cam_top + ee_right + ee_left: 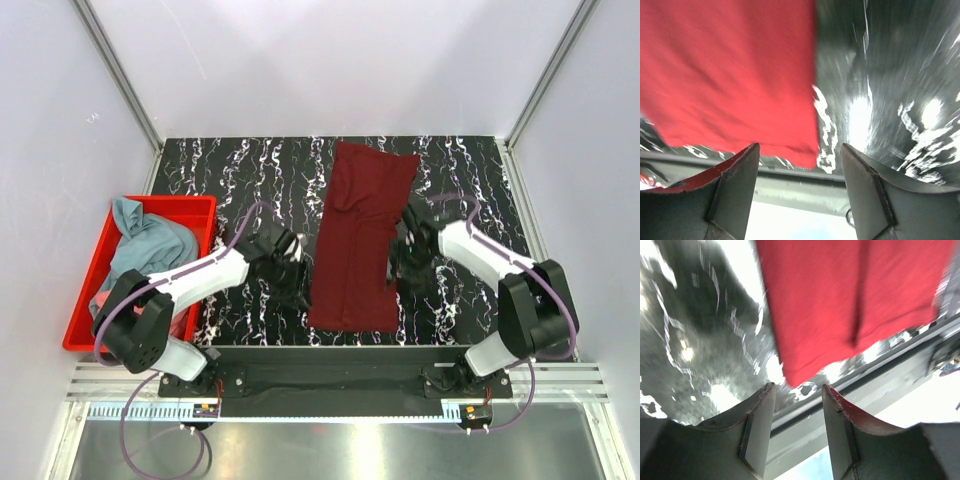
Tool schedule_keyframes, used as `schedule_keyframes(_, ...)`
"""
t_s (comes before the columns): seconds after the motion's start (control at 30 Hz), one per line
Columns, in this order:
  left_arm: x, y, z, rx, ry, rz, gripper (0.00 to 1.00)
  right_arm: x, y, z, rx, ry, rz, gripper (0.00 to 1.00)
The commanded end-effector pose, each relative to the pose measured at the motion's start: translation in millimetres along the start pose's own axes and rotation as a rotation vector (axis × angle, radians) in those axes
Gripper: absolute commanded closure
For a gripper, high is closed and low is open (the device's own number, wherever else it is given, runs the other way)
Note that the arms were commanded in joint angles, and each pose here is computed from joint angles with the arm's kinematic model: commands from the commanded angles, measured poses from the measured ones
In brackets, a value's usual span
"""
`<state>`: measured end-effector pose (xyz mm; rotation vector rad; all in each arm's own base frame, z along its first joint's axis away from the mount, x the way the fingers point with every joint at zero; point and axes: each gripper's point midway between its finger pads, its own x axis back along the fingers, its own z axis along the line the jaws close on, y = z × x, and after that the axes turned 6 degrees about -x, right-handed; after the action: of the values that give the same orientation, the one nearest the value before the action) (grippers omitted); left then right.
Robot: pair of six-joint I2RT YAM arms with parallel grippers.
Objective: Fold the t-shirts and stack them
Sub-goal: Fold the tshirt
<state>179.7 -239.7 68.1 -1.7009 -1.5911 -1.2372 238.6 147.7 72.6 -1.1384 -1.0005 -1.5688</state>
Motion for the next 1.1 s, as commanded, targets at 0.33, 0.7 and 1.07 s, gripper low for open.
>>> schedule_keyframes(0.33, -28.7, -23.1, -4.8, 0.117, -0.136, 0.091, 0.52, -28.4, -82.9, -9.9, -0.22, 0.139, 0.183, 0.31)
schedule_keyframes(0.7, -53.7, -31.4, -6.3, 0.205, -0.193, 0.152, 0.55, -43.9, -102.5, -38.3, -0.292, 0.023, 0.205, 0.69)
schedule_keyframes(1.07, -43.9, -46.0, 8.6, 0.151, -0.122, 0.16, 0.96, 13.6, -105.1, -44.7, -0.419, 0.114, -0.013, 1.0)
